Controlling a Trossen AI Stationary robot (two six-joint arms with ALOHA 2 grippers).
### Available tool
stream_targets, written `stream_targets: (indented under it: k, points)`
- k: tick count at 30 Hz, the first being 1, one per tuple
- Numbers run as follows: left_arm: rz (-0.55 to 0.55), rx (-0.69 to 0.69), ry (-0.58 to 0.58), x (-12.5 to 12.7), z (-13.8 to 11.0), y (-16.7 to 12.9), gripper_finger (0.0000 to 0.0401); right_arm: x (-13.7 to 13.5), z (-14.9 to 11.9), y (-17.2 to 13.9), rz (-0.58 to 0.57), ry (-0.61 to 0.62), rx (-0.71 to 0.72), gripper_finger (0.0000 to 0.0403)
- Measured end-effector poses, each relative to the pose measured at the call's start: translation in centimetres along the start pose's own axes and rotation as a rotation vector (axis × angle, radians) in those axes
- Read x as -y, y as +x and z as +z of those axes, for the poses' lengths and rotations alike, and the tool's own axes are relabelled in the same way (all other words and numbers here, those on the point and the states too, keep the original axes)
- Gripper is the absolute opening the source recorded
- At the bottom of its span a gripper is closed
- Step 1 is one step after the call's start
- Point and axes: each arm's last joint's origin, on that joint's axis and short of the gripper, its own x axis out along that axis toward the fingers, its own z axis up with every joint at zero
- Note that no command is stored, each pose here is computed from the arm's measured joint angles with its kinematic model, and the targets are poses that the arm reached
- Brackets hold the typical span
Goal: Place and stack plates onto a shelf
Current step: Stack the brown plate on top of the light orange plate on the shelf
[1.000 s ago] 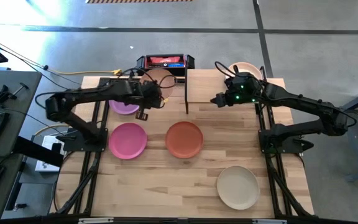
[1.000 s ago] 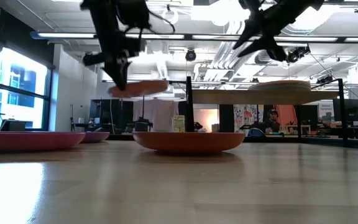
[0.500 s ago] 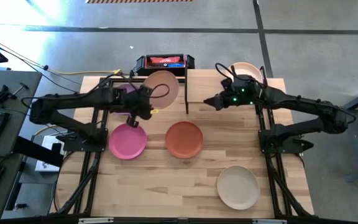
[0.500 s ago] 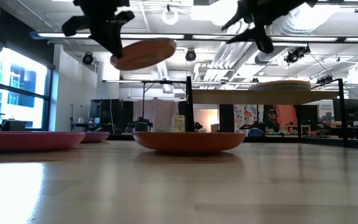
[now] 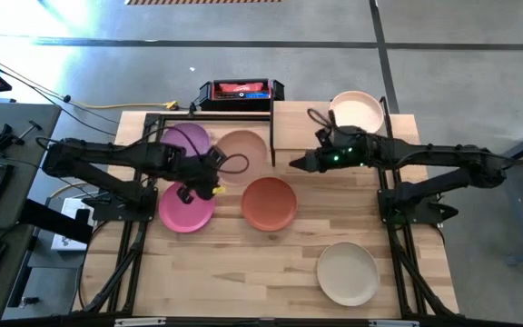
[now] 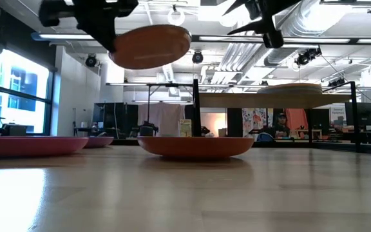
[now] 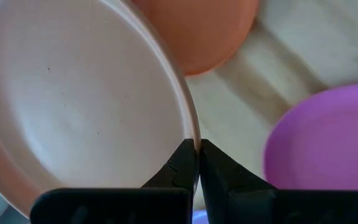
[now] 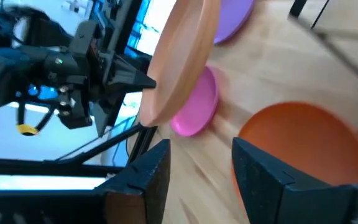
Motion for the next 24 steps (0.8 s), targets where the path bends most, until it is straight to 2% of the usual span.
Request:
stream_targets:
  k: [10, 14, 24]
  points:
    - [-0.123, 0.07, -0.013, 2.5, 1.9, -0.7, 0.0001, -0.7, -2.3, 4.2, 0.054, 0.047, -0.047, 0.0138]
    - [-0.158, 0.056, 0.001, 3.4, 2.3, -0.9, 0.0001, -0.4, -2.8, 5.4, 0.035, 0.09, -0.064, 0.0138]
    - [-0.273, -0.065, 0.18, 5.8, 4.2, 1.0, 0.0001, 0.8, -3.4, 7.6, -0.018, 0.191, -0.093, 0.0138]
